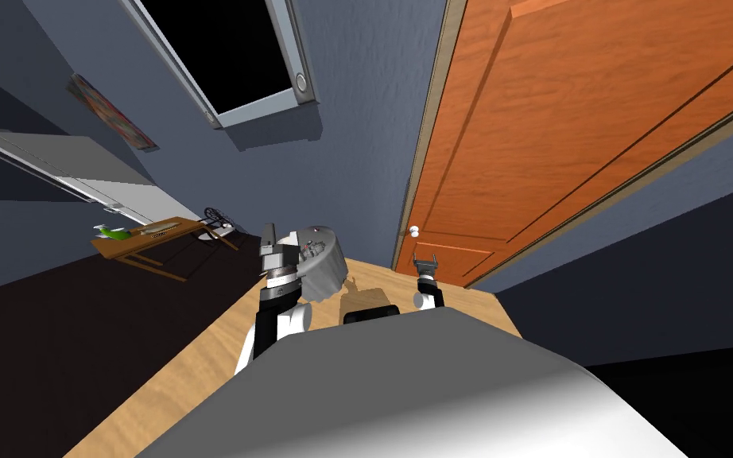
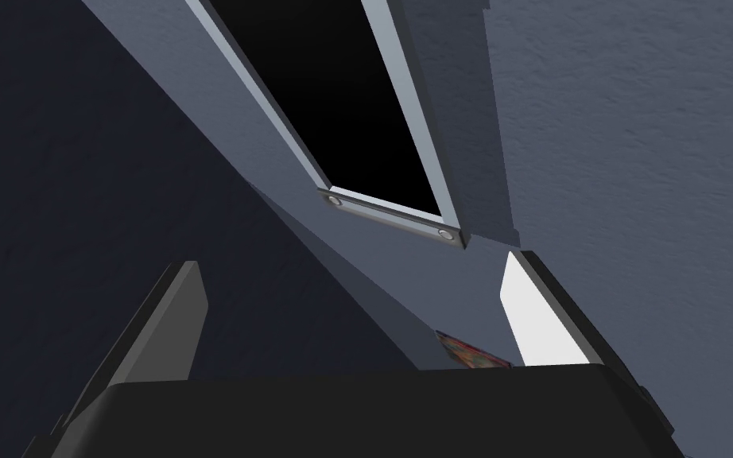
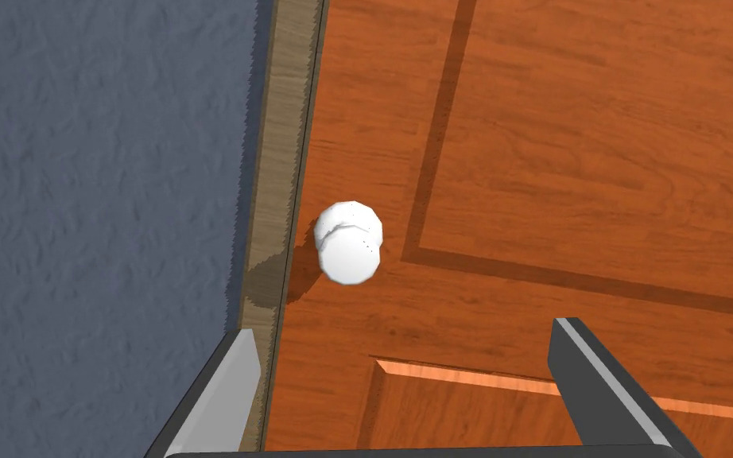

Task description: Pull the door open

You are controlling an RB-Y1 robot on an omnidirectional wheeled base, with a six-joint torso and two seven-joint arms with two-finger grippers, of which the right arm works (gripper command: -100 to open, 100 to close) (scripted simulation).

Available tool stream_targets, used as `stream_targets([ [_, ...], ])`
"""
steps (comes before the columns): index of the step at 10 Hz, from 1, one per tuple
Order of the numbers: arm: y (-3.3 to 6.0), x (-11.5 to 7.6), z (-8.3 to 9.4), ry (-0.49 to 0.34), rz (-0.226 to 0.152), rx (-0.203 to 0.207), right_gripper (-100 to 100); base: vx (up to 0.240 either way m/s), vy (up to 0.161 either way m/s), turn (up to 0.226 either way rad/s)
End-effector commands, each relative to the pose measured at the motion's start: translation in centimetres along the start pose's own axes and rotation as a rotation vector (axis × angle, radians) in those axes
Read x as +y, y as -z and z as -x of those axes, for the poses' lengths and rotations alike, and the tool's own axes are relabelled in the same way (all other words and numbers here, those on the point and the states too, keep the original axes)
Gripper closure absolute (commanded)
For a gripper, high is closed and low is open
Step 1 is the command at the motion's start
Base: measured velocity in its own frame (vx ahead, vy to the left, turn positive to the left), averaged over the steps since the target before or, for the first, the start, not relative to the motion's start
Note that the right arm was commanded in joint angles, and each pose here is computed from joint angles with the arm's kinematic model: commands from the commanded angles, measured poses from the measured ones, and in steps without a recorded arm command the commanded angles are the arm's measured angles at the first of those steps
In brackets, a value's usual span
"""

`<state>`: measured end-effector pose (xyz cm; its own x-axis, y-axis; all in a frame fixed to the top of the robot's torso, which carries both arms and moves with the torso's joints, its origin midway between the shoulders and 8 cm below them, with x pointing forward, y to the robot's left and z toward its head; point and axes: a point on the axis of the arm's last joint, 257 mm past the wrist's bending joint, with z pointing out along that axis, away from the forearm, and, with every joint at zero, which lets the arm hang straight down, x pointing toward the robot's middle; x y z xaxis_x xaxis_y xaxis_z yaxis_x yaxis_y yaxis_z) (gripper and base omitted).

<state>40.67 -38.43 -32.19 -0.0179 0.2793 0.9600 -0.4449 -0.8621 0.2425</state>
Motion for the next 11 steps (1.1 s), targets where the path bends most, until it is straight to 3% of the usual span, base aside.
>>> stream_targets([
  [1,0.17,0.1,1.1,-0.033,0.007,-0.020,-100,0.095,-0.046,0.097],
  [11,1.17,1.5,6.0,-0.191,0.064,-0.122,-100,0.080,-0.054,0.089],
])
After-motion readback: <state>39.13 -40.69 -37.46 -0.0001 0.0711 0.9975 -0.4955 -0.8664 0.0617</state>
